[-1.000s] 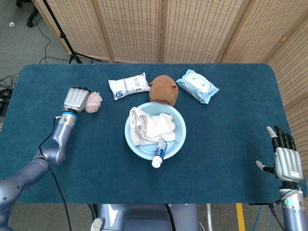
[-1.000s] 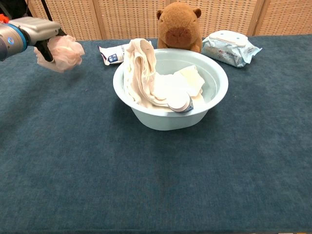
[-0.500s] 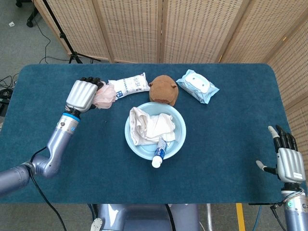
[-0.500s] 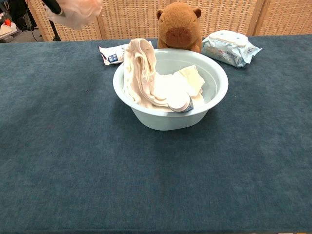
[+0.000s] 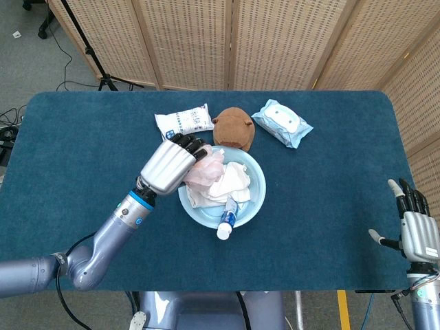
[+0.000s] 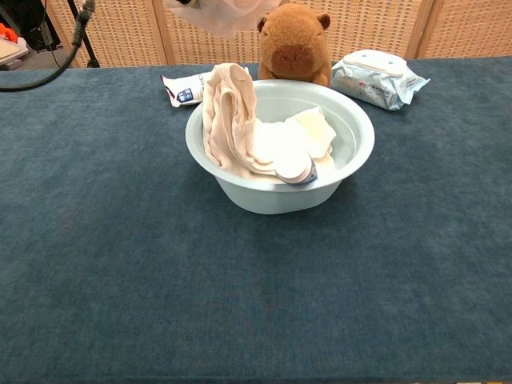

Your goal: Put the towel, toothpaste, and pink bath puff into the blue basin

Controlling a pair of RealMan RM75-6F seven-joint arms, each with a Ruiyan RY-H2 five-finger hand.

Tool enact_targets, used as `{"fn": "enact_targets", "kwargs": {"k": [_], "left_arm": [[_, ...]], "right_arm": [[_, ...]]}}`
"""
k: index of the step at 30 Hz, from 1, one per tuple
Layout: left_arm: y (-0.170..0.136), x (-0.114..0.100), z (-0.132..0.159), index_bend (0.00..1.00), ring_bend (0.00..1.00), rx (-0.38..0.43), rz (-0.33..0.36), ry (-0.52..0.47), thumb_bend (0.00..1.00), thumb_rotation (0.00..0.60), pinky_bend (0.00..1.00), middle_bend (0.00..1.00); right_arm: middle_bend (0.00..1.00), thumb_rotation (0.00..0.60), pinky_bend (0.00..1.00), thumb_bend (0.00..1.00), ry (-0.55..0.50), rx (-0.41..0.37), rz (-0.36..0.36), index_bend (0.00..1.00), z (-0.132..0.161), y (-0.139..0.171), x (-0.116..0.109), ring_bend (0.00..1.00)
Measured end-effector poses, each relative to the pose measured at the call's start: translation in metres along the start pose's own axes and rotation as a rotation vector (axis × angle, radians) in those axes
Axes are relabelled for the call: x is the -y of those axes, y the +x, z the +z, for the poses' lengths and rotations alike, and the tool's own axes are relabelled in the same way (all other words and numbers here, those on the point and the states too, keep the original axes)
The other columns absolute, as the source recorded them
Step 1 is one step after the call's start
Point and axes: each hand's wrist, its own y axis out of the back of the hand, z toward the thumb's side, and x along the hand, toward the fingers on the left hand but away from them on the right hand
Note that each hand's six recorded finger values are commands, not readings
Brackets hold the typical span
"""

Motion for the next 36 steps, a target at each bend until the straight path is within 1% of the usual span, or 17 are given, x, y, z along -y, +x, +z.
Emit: {"fn": "enact_targets", "kwargs": {"k": [2, 3, 4, 5, 7, 8, 11, 13, 17, 24, 27, 30, 36], "left_arm": [[0.0, 0.007, 0.005, 0.49, 0.24, 0.004, -0.023, 0.003, 0.36, 0.6, 0.38, 0.19], [0.0, 0.01, 0.007, 0.45, 0.21, 0.003, -0.035, 0.006, 0.36, 0.6, 0.38, 0.14], [0.0, 0.014, 0.008, 0.36, 0.13, 0.002, -0.054, 0.012, 0.35, 0.6, 0.36, 0.06], [0.0, 0.017, 0.009, 0.31, 0.09, 0.0, -0.07, 0.016, 0.34, 0.6, 0.34, 0.03], [0.0, 0.024, 0.011, 0.22, 0.02, -0.005, -0.112, 0.01, 0.33, 0.6, 0.28, 0.0], [-0.001, 0.028, 0.011, 0.17, 0.0, -0.011, -0.136, 0.005, 0.32, 0.6, 0.26, 0.0], [-0.001, 0.035, 0.012, 0.06, 0.0, -0.022, -0.179, 0.014, 0.31, 0.6, 0.19, 0.0], [-0.001, 0.039, 0.012, 0.05, 0.0, -0.027, -0.202, 0.029, 0.31, 0.6, 0.17, 0.0], [-0.001, 0.043, 0.008, 0.03, 0.0, -0.043, -0.218, 0.043, 0.3, 0.6, 0.14, 0.0], [-0.009, 0.04, -0.009, 0.02, 0.0, -0.09, -0.198, -0.004, 0.3, 0.6, 0.14, 0.0], [-0.024, 0.039, -0.02, 0.02, 0.0, -0.123, -0.184, -0.033, 0.3, 0.6, 0.14, 0.0], [-0.046, 0.039, -0.036, 0.02, 0.0, -0.176, -0.169, -0.058, 0.3, 0.6, 0.13, 0.0], [-0.11, 0.044, -0.073, 0.02, 0.0, -0.307, -0.108, -0.11, 0.3, 0.6, 0.11, 0.0]], "right_arm": [[0.0, 0.6, 0.0, 0.09, -0.009, 0.001, -0.007, 0.0, -0.001, 0.0, -0.002, 0.0], [0.0, 0.6, 0.0, 0.09, -0.012, 0.002, -0.01, 0.0, -0.002, 0.0, -0.004, 0.0], [0.0, 0.6, 0.0, 0.08, -0.017, 0.002, -0.014, 0.0, -0.002, 0.001, -0.005, 0.0], [0.0, 0.6, 0.0, 0.09, -0.02, 0.003, -0.017, 0.0, -0.003, 0.001, -0.006, 0.0], [0.0, 0.6, 0.0, 0.09, -0.024, 0.004, -0.021, 0.0, -0.003, 0.001, -0.008, 0.0], [0.0, 0.6, 0.0, 0.09, -0.025, 0.004, -0.022, 0.0, -0.004, 0.001, -0.008, 0.0], [0.0, 0.6, 0.0, 0.09, -0.028, 0.004, -0.025, 0.0, -0.004, 0.002, -0.01, 0.0], [0.0, 0.6, 0.0, 0.09, -0.029, 0.003, -0.025, 0.0, -0.003, 0.002, -0.01, 0.0], [0.0, 0.6, 0.0, 0.09, -0.028, 0.001, -0.024, 0.0, -0.003, 0.002, -0.01, 0.0], [0.0, 0.6, 0.0, 0.09, -0.018, 0.001, -0.022, 0.0, -0.002, 0.002, -0.008, 0.0], [0.0, 0.6, 0.0, 0.09, -0.011, 0.0, -0.02, 0.0, -0.001, 0.002, -0.007, 0.0], [0.0, 0.6, 0.0, 0.09, -0.002, -0.006, -0.017, 0.0, 0.0, 0.003, -0.006, 0.0], [0.0, 0.6, 0.0, 0.09, 0.011, -0.026, -0.004, 0.0, 0.007, 0.003, 0.002, 0.0]]}}
